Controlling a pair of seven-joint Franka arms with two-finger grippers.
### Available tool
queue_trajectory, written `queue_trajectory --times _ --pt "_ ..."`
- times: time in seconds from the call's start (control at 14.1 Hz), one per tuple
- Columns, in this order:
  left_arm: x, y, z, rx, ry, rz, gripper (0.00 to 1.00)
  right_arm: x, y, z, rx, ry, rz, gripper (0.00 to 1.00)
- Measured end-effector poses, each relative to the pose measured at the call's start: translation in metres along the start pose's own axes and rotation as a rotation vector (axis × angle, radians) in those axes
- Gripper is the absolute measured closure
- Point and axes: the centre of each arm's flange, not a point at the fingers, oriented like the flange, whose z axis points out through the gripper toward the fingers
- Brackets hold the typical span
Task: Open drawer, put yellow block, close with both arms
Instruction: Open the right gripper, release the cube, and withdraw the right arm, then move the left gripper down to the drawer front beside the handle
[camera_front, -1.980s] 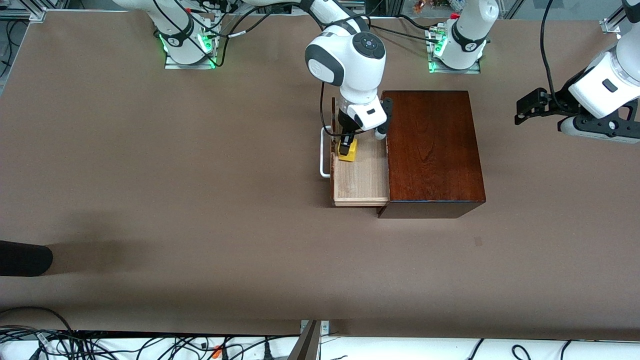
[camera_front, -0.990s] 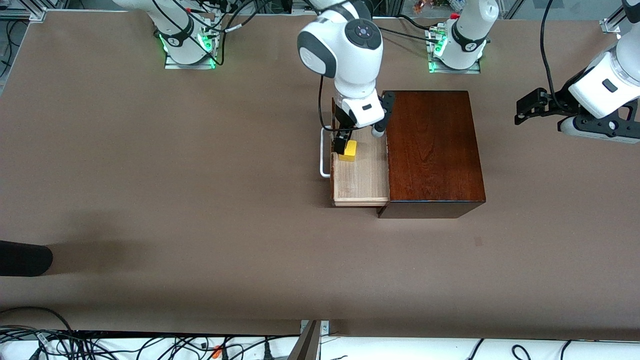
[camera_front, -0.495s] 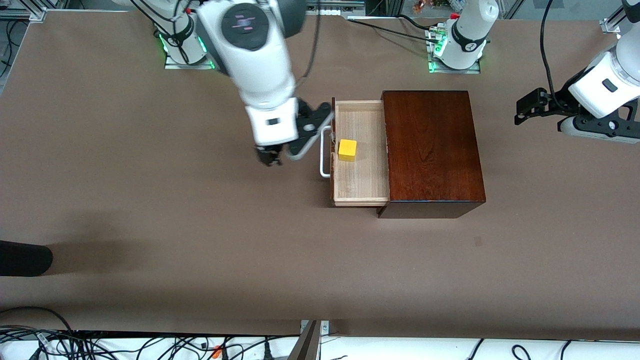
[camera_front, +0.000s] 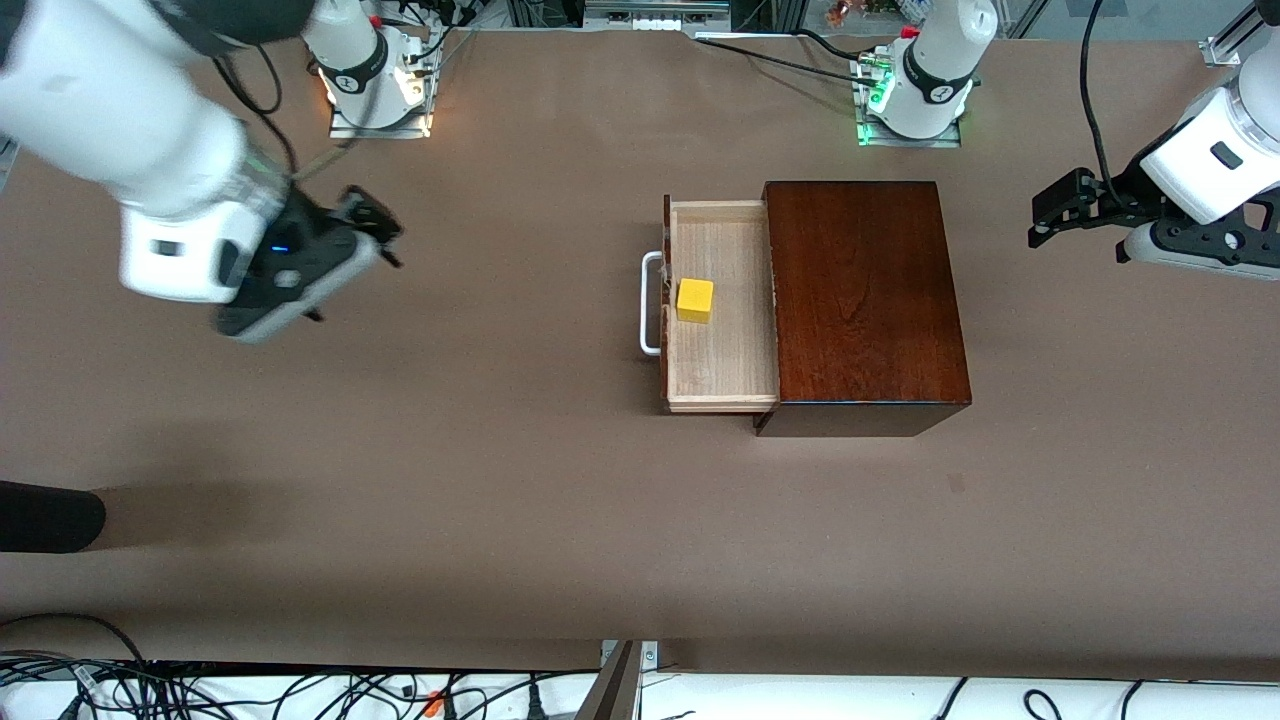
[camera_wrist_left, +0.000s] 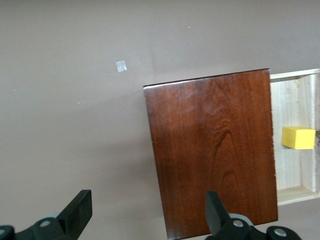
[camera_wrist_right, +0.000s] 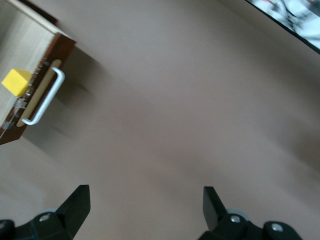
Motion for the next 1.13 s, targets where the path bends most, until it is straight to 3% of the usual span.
queue_trajectory --times 0.21,0.49,0.85,1.13 --pt "0.004 0.029 0.007 -0.02 -0.011 0.052 0.0 -0.048 0.051 -0.024 0.026 0.009 0.1 0.0" --pt "0.009 0.119 0.028 -0.024 -0.042 0.212 0.0 -0.084 0.086 -0.02 0.043 -0.016 0.232 0.0" --pt "-0.008 0.237 0.064 -0.034 -0.095 0.476 0.0 -0.109 0.08 -0.006 -0.012 -0.047 0.376 0.0" --pt "-0.027 0.335 0.085 -0.052 -0.083 0.645 0.0 -0.124 0.072 0.0 -0.014 -0.05 0.443 0.0"
